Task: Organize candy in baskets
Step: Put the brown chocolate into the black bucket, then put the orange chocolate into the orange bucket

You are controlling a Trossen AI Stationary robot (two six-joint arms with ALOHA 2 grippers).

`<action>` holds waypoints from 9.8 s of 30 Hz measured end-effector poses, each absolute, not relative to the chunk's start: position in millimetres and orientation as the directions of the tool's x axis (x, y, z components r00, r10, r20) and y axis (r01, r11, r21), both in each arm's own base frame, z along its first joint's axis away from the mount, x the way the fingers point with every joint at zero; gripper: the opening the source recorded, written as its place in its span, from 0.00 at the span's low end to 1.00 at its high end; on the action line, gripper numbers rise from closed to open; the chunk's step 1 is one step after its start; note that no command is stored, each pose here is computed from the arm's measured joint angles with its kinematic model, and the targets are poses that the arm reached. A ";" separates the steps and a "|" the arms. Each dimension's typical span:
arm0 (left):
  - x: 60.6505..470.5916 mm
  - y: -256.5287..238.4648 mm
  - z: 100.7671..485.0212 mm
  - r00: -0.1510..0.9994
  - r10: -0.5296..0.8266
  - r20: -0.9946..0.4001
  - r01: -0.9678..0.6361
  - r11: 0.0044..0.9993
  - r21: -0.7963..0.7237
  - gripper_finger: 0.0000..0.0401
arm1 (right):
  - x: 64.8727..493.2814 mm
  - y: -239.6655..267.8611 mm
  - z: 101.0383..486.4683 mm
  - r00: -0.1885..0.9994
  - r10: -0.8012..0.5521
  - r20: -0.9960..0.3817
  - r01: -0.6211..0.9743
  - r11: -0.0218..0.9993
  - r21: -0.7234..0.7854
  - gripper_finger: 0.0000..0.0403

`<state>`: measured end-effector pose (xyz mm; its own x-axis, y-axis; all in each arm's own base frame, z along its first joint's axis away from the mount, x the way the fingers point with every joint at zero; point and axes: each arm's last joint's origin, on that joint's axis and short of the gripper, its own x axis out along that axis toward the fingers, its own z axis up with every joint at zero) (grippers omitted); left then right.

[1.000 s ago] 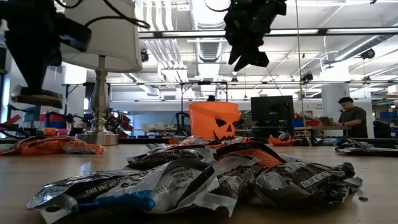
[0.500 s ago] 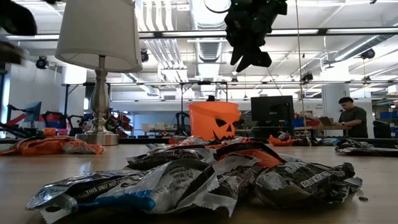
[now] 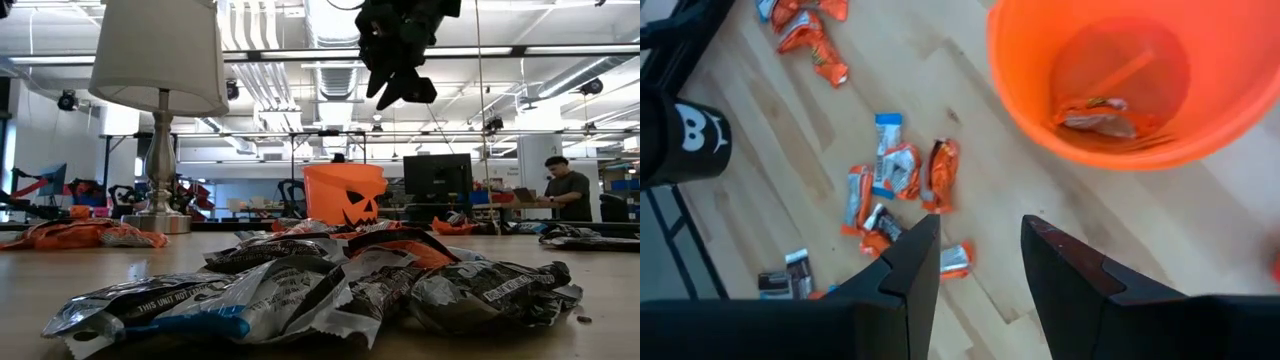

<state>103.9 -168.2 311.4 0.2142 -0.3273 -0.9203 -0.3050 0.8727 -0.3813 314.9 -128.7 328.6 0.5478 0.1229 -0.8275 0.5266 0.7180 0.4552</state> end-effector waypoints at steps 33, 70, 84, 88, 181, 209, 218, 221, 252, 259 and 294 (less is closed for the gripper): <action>108.2 -195.2 296.2 0.190 -0.321 -0.928 -0.161 0.922 -0.352 0.21 | 342.1 -8.7 329.7 0.489 0.308 -0.816 0.317 0.809 0.495 0.40; 130.7 -151.4 309.0 0.392 0.083 -0.916 -0.571 0.803 -0.171 0.22 | 401.3 30.8 213.3 0.230 0.169 -0.958 -0.055 0.985 0.161 0.40; 129.4 -149.1 310.7 0.392 0.105 -0.914 -0.516 0.847 -0.124 0.22 | 406.9 46.4 187.0 0.160 0.207 -0.965 -0.081 0.977 0.196 0.40; 129.4 -149.1 310.7 0.392 0.106 -0.914 -0.495 0.862 -0.113 0.22 | 408.9 53.1 187.2 0.187 0.206 -0.960 -0.087 0.977 0.193 0.40; 128.0 -147.3 309.5 0.369 0.122 -0.921 -0.471 0.879 -0.072 0.22 | 383.6 -14.8 252.7 0.330 0.113 -0.937 0.113 0.981 0.158 0.02; 127.9 -147.1 309.5 0.368 0.124 -0.922 -0.525 0.846 -0.096 0.22 | 335.5 -171.9 271.0 0.437 0.032 -0.899 0.256 0.954 0.158 0.02; 126.1 -141.7 309.0 0.339 0.171 -0.925 -0.535 0.844 -0.040 0.22 | 335.7 -187.2 300.1 0.627 -0.094 -0.773 0.246 0.966 0.082 0.02; 126.8 -138.6 308.9 0.327 0.191 -0.926 -0.546 0.838 -0.021 0.22 | 337.1 -198.4 298.0 0.650 -0.124 -0.750 0.273 0.959 0.078 0.02; 132.0 -136.8 310.3 0.408 0.241 -0.880 -0.558 0.829 -0.031 0.37 | 256.2 -172.5 372.0 0.603 -0.260 -0.755 0.421 0.907 0.024 0.34; 132.7 -136.1 310.7 0.426 0.260 -0.867 -0.558 0.829 -0.026 0.35 | 232.3 -168.6 372.0 0.492 -0.248 -0.835 0.497 0.867 0.035 0.34; 136.4 -132.9 312.0 0.477 0.315 -0.820 -0.549 0.836 0.001 0.35 | 315.5 -67.1 311.8 0.312 0.140 -0.940 0.041 0.986 0.160 0.34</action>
<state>136.4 -132.9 312.0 0.4773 0.3149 -0.8204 -0.5493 0.8356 0.0011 315.5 -67.1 311.8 0.3120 0.1397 -0.9398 0.0410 0.9862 0.1602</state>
